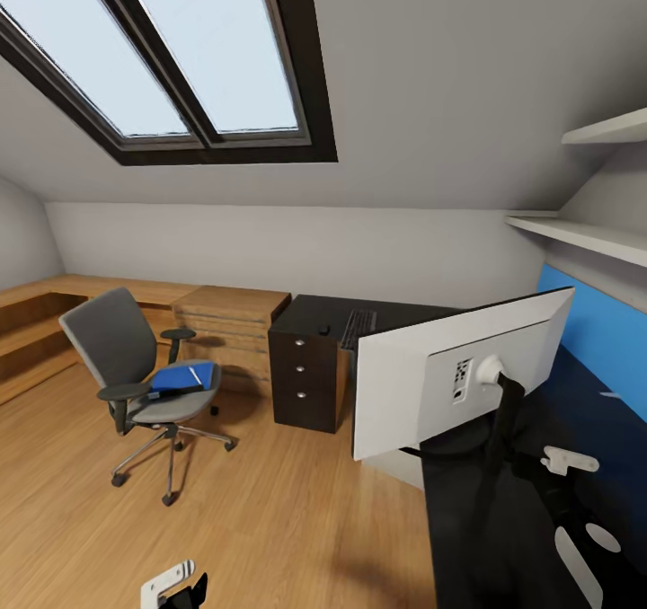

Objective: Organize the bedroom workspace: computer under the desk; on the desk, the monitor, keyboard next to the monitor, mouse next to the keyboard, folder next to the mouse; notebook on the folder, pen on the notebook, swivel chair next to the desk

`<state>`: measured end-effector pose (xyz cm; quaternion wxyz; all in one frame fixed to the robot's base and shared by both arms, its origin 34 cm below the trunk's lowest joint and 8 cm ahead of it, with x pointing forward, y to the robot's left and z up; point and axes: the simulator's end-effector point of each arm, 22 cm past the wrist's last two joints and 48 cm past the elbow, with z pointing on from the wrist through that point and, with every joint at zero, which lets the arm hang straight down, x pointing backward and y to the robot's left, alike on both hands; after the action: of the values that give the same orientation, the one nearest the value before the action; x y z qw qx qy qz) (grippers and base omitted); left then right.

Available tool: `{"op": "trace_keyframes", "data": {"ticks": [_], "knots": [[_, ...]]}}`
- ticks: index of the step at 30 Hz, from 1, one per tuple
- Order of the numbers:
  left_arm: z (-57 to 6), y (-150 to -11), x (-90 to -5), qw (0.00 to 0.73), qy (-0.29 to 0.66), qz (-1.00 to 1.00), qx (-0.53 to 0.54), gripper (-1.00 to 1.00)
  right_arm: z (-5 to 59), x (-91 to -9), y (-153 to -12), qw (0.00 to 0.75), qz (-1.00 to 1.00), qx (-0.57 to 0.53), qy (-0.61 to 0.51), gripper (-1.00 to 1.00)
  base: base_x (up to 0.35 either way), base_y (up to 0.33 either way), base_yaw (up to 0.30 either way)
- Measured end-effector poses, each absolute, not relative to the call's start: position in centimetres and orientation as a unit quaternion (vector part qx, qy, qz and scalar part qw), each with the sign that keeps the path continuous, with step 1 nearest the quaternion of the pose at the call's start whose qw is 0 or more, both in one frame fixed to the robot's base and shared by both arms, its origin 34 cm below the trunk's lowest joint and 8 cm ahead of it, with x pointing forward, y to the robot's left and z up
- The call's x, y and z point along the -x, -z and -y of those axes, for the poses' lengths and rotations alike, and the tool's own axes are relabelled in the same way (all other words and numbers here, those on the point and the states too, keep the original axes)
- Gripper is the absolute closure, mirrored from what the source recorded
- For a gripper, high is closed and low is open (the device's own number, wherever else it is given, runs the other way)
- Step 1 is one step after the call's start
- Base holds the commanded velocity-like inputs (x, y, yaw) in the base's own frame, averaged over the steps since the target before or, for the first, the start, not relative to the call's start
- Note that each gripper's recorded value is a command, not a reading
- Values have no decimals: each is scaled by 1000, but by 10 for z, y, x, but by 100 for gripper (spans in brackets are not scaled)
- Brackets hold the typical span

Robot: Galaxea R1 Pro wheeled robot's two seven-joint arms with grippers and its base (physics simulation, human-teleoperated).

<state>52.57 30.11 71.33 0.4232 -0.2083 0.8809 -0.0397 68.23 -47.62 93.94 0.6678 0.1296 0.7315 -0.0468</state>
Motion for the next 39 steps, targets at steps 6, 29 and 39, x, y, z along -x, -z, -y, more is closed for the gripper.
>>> {"op": "trace_keyframes", "data": {"ticks": [6, 29, 39], "knots": [[-300, -709, -522, 418, 40, -883, 208, -100, 476, -682, -940, 668, -731, -130, 47, -100, 62, 0, 0], [-298, -704, -518, 412, 40, -886, 208, -100, 477, -682, -940, 668, -731, -131, 47, -100, 45, -39, 0], [-298, -705, -518, 412, 40, -886, 208, -100, 477, -682, -940, 668, -731, -130, 47, -100, 116, -1, 0]]}}
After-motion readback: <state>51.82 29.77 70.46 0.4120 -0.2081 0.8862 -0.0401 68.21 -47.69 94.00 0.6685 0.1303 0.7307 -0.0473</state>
